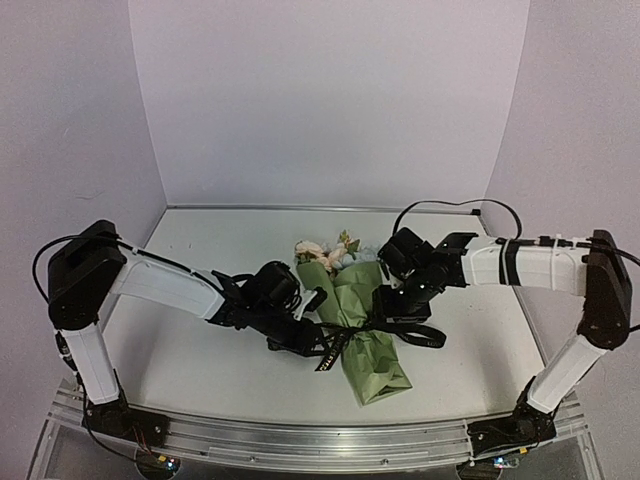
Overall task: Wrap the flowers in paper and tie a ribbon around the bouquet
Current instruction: Tie the half-tied ribbon around the folded bouquet, then adjust the left side of the ribbon on the folded bouquet.
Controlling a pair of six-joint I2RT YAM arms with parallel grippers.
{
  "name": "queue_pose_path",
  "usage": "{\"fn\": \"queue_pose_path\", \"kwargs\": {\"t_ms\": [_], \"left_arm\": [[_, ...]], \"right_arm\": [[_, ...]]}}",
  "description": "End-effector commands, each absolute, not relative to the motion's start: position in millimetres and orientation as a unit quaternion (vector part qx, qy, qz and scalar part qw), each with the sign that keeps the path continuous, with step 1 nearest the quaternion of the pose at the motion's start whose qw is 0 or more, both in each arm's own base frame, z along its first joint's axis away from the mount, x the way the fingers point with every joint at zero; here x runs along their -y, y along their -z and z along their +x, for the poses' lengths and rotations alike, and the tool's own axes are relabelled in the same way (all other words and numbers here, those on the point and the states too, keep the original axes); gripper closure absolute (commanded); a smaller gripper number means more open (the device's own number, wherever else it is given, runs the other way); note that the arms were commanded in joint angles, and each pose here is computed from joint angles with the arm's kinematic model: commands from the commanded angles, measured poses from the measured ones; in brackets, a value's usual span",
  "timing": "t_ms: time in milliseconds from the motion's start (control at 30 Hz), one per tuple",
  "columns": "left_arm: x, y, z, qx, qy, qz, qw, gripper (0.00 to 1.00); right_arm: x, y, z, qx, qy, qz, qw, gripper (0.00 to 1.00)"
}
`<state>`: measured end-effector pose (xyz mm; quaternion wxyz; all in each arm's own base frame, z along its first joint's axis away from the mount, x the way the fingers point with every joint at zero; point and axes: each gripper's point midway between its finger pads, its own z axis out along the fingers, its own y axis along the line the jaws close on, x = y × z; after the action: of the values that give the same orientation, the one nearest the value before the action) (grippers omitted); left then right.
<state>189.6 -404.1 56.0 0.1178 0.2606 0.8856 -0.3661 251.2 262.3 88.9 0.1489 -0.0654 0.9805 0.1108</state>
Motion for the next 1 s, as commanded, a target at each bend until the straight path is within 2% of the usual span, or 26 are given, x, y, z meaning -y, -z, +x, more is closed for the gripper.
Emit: {"fn": "queue_pose_path", "kwargs": {"t_ms": [0, 333, 500, 600, 833, 967], "left_arm": [[428.3, -55.5, 192.6, -0.870, 0.371, 0.305, 0.115, 0.49], [444.0, -37.9, 193.5, -0.865, 0.368, 0.326, 0.098, 0.45], [450.0, -40.9, 192.3, -0.859, 0.379, 0.330, 0.098, 0.50], [450.6, -41.8, 190.5, -0.859, 0.381, 0.329, 0.096, 0.60], [448.0, -37.2, 189.7, -0.865, 0.377, 0.319, 0.090, 0.99], [443.3, -36.8, 190.8, -0.870, 0.371, 0.311, 0.093, 1.00]], "right_arm": [[-298.3, -96.0, 275.4, -0.970, -0.175, -0.077, 0.149, 0.41], [-307.7, -82.0, 293.6, -0.972, -0.188, -0.043, 0.134, 0.41], [-305.0, -73.1, 295.3, -0.974, -0.187, -0.022, 0.129, 0.47], [-300.0, -68.0, 295.1, -0.974, -0.182, -0.012, 0.130, 0.51], [-294.6, -52.2, 293.6, -0.974, -0.187, 0.012, 0.129, 0.56], [-286.5, -46.5, 290.4, -0.972, -0.188, 0.027, 0.139, 0.54]]}}
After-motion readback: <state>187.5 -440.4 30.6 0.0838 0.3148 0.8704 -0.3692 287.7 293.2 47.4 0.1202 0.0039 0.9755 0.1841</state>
